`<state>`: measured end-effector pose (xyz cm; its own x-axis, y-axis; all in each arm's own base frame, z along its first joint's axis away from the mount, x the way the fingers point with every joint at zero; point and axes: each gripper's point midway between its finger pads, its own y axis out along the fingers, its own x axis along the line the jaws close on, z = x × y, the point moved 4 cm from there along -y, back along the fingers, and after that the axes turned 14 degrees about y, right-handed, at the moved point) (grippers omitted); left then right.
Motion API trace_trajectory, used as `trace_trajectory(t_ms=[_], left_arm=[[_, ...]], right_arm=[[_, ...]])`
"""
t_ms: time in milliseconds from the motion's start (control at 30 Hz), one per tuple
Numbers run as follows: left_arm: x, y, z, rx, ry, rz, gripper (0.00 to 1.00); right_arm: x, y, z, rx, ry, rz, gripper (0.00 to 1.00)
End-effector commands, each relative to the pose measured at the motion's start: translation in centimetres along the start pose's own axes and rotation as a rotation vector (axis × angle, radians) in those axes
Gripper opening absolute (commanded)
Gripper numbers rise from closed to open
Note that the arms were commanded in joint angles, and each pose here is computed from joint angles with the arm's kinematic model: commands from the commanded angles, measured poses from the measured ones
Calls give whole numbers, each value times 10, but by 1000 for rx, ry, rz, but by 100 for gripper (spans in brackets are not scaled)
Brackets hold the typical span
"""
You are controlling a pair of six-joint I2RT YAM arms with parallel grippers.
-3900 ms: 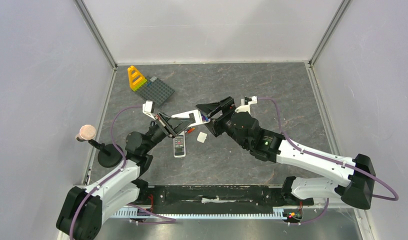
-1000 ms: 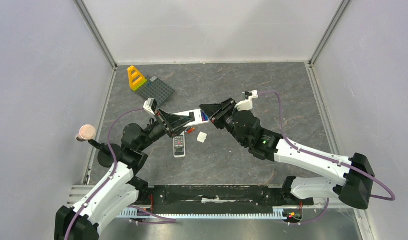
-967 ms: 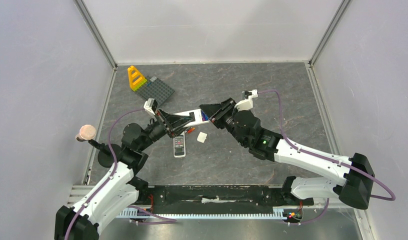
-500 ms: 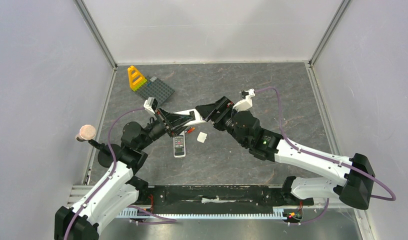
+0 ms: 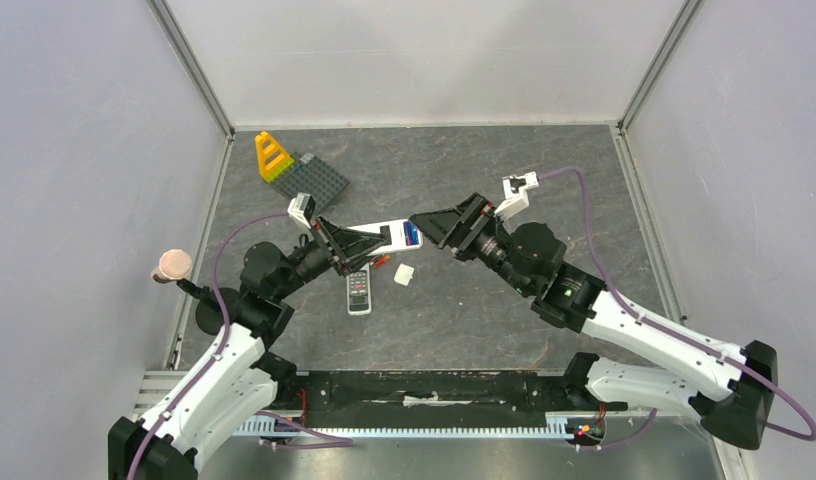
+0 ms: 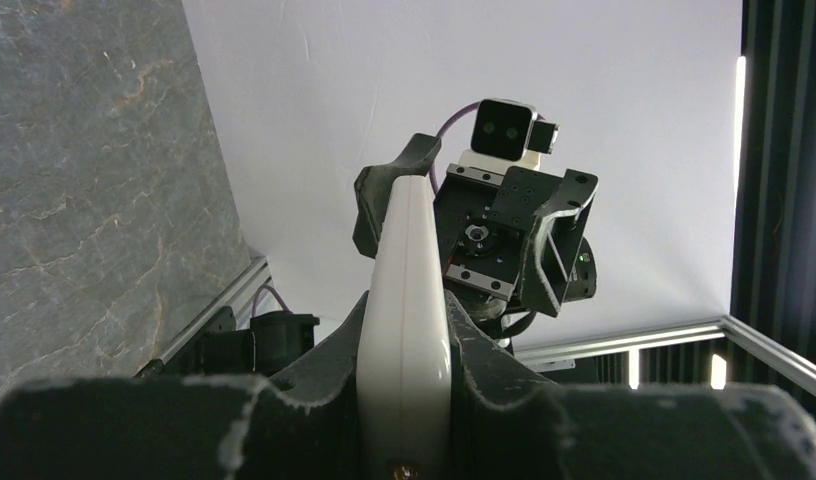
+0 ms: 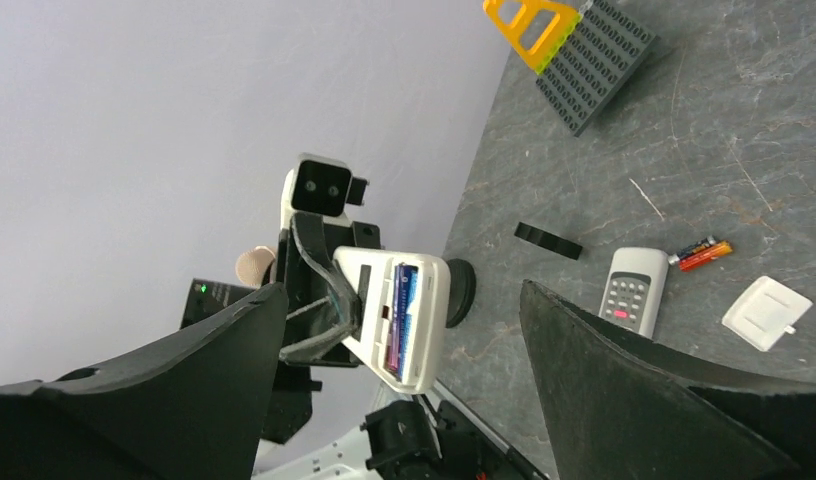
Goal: Load the batteries into the remote control
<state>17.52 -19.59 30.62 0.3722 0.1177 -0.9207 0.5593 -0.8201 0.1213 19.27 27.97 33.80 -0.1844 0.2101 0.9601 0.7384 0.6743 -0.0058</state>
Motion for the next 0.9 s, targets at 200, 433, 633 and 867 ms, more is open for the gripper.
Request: trace_trajectory(t_ms=[200,433,633,867], left_arm=[[-35,-2,8,136,134,138,2],[-40,-3,8,144,153,150,2],[-41,-3,8,146,156,154,2],[-41,-3,8,145,156,153,2]], right_arm=[[-2,-6,12,142,-93,-35,77],[-13,-6,14,145,-40,-24,46],[-24,-12,14,143,-7,-16,27],[-28,-12,17,169,1,-13,6]])
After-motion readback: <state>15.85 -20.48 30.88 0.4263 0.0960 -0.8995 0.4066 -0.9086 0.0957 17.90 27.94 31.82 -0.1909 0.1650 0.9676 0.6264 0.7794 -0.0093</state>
